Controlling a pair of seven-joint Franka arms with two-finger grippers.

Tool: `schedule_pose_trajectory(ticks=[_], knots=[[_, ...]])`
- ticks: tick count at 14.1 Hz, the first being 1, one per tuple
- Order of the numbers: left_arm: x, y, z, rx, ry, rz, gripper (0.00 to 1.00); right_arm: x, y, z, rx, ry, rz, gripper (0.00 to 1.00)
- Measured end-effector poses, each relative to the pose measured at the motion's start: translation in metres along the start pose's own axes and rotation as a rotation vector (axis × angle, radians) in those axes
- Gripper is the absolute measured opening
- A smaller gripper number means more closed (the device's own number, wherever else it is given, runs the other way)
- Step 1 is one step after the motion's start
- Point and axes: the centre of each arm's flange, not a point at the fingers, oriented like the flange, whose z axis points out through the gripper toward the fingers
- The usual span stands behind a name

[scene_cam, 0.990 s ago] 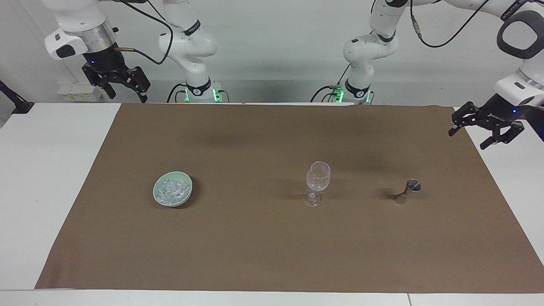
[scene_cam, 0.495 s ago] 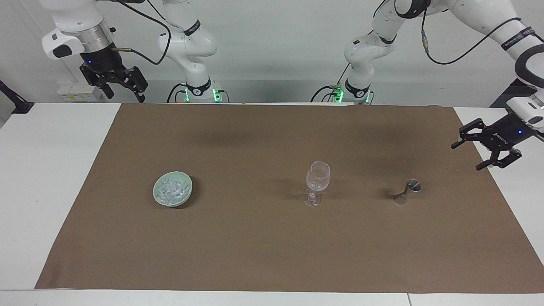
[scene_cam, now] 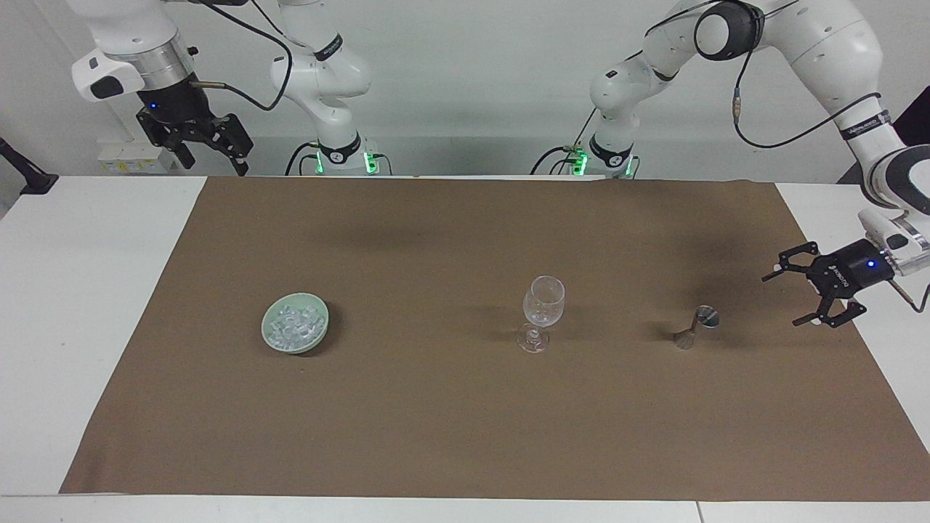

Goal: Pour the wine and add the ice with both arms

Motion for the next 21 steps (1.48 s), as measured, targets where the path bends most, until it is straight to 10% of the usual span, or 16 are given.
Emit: schedule_pose_trajectory(ticks=[10, 21], knots=[[-0.095, -0.012, 0.059, -0.194, 0.296, 0.113, 1.0, -0.001, -0.002, 0.002, -0.001, -0.008, -0.003, 1.0], [-0.116, -0.029, 0.115, -0.17, 0.555, 0.253, 1.0, -0.004, 0.004, 0.021, -0.003, -0.042, 0.005, 1.0]])
